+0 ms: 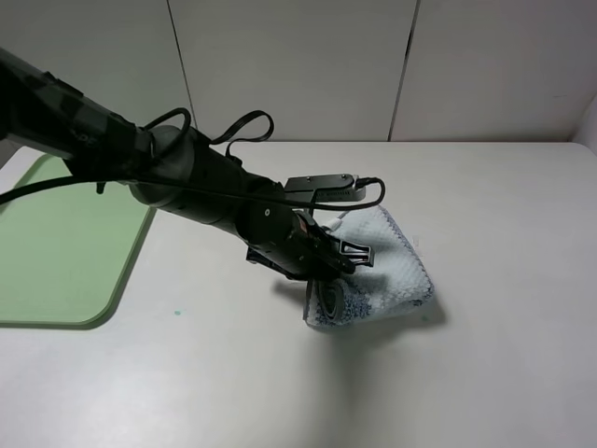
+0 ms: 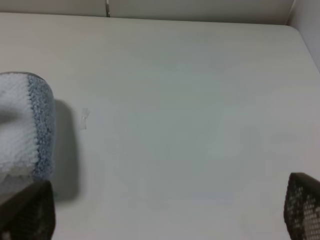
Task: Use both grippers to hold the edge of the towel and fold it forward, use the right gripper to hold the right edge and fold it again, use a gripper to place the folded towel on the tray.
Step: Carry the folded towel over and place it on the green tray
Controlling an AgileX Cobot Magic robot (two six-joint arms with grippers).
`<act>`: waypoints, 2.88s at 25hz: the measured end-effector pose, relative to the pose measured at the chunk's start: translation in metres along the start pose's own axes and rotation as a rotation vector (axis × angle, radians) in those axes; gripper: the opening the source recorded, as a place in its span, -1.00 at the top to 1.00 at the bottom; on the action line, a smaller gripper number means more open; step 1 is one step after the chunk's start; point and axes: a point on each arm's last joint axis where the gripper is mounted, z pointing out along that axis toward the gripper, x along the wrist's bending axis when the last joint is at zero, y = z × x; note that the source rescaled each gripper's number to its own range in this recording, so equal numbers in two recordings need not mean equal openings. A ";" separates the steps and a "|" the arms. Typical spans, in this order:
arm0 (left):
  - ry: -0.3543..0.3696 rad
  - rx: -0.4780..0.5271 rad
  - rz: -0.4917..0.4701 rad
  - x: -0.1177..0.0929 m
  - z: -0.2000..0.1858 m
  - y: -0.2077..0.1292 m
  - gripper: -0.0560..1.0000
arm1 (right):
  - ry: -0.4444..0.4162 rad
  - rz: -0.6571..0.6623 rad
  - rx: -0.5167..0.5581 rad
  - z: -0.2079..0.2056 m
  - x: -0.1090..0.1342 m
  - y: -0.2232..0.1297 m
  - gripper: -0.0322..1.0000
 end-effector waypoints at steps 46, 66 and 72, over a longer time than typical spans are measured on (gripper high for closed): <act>0.322 0.011 0.074 0.131 -0.181 0.068 0.58 | 0.000 0.000 0.000 0.000 0.000 0.000 -1.00; 0.467 -0.075 -0.107 0.244 -0.216 0.072 0.58 | 0.000 0.000 0.000 0.000 0.000 0.000 -1.00; 0.482 -0.044 -0.155 0.272 -0.195 0.065 0.58 | 0.000 0.000 0.000 0.000 0.000 0.000 -1.00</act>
